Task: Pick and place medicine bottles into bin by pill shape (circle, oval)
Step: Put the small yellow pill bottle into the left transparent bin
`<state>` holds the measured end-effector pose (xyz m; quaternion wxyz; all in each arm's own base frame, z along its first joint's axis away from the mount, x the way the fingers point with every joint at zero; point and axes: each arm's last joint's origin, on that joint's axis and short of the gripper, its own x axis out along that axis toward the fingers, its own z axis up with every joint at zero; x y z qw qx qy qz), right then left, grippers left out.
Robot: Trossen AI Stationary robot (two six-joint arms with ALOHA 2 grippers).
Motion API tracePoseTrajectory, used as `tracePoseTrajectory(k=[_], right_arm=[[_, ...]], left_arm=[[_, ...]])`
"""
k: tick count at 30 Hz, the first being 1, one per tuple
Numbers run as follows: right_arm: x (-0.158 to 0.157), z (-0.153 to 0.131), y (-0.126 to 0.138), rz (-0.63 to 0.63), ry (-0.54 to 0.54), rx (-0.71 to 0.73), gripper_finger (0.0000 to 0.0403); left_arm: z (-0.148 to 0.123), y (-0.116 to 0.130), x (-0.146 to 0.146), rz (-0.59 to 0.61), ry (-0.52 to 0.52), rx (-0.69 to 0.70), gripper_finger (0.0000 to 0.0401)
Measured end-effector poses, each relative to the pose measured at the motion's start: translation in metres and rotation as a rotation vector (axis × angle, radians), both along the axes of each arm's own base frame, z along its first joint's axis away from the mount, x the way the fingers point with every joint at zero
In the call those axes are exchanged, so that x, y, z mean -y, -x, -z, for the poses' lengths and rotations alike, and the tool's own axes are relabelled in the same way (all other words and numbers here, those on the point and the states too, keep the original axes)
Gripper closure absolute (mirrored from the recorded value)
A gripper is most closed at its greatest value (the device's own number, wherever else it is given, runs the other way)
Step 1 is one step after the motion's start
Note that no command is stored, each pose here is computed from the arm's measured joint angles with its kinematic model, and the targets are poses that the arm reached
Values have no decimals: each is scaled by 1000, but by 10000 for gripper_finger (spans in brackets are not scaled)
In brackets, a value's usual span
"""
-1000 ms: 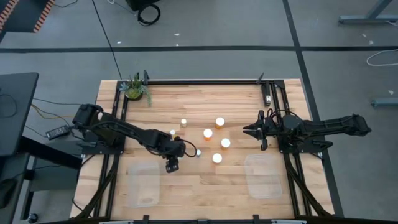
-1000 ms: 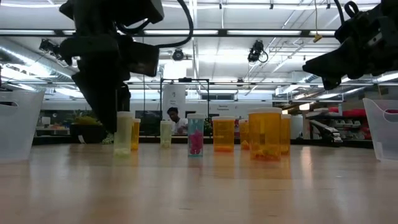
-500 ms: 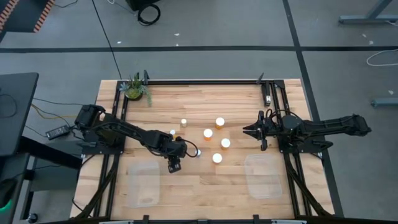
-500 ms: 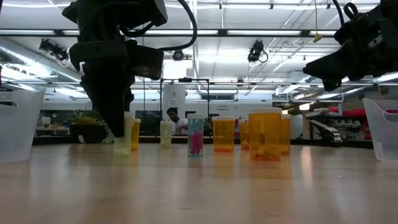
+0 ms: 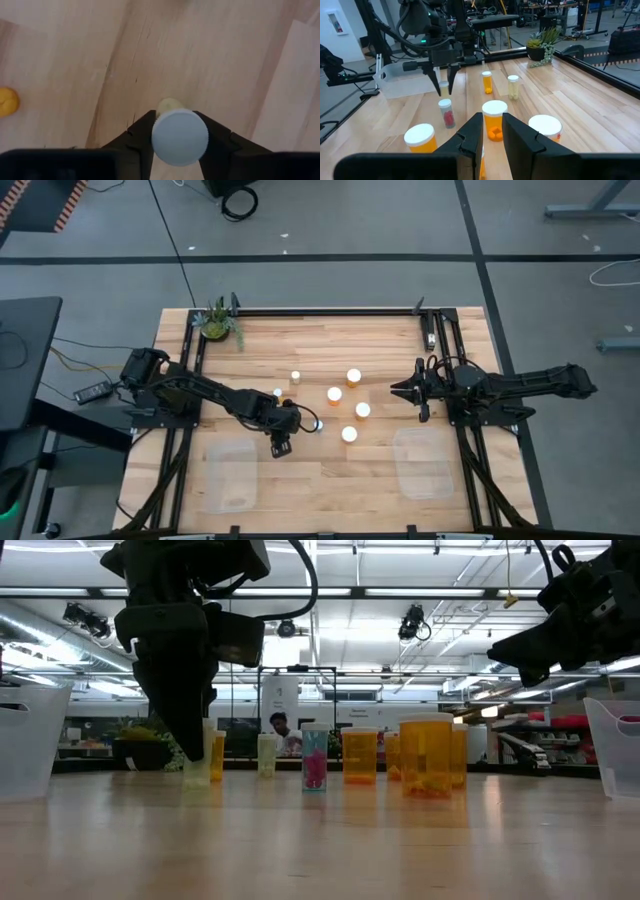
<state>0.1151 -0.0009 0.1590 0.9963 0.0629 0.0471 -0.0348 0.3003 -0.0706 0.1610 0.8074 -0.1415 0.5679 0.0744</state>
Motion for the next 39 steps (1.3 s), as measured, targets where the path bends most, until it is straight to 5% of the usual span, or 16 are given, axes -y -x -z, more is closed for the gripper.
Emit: tracePoseTrajectory(k=[14,27,39], right_arm=[[0,0,0,0,0,0,324],[0,0,0,0,0,0,324],[0,0,0,0,0,0,324]], left_arm=[[-7,2,1,9,18,17,281],[-49,25,32,65,274,84,274],[-66,63,62,-37,390,-63,277]])
